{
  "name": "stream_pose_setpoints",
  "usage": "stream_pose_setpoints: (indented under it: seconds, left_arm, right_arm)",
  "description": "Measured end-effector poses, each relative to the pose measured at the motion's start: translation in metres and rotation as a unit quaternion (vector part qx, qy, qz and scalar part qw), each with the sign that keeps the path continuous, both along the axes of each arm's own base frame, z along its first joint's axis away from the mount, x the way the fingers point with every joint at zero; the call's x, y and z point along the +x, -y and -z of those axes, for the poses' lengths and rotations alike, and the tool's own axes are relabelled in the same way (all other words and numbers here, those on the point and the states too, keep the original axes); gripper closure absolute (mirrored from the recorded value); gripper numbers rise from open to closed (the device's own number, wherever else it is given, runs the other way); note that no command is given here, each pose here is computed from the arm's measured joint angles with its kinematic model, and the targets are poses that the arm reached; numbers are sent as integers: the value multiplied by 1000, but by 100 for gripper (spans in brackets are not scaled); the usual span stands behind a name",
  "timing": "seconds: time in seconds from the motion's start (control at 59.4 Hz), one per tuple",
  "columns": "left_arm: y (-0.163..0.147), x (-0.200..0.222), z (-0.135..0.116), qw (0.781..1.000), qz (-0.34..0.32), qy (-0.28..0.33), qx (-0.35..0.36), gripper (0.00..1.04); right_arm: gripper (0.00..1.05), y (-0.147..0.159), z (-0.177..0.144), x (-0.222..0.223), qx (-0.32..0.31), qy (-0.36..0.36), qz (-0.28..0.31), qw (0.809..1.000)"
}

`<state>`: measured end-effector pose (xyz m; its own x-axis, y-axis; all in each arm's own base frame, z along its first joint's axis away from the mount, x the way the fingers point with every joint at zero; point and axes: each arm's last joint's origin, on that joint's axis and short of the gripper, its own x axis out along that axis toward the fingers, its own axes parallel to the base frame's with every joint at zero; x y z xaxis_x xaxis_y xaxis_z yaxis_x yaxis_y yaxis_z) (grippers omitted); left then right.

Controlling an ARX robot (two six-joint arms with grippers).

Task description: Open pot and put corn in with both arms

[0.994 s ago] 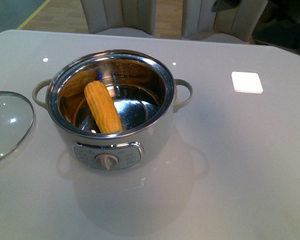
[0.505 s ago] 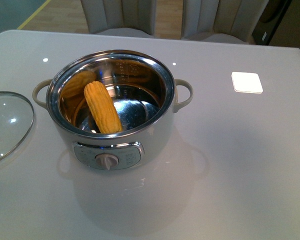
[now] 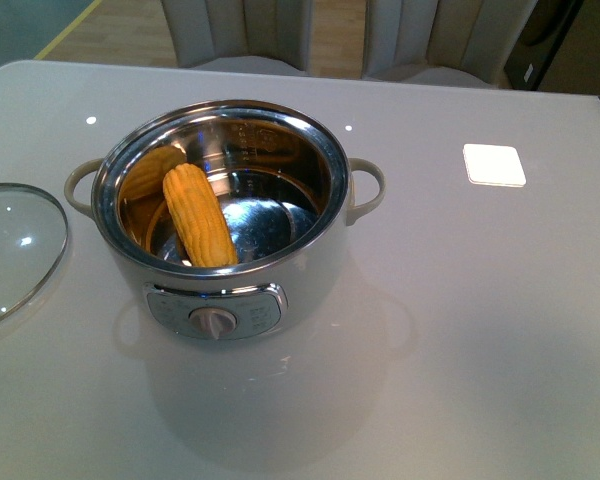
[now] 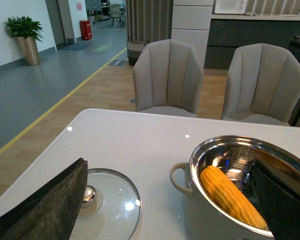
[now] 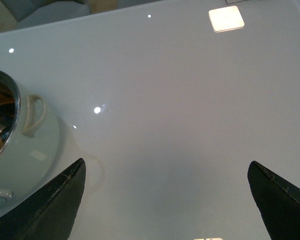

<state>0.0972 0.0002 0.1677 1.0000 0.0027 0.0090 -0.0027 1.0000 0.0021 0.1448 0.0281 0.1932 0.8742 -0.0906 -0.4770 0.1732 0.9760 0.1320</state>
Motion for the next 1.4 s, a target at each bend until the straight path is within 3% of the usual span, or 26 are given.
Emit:
stream_pose_setpoints:
  seconds: [0.219,0.337,0.438,0.792,1.398]
  left_arm:
    - [0,0,0,1000,0,0,0,7]
    - [0,0,0,1000,0,0,0,7]
    - [0,0,0,1000,0,0,0,7]
    - [0,0,0,1000,0,0,0,7]
    - [0,0,0,1000,0,0,0,7]
  right_arm:
    - [9,-2,13,2,-7,-7,-2,1000]
    - [27,1,26,-1,-28,141,-63,988]
    - [43,6,20,-6,-52,225,-66,971]
    - [103,24,22,-19,-81,250,-77,962]
    - [103,28,21,-35,-83,250,-67,962]
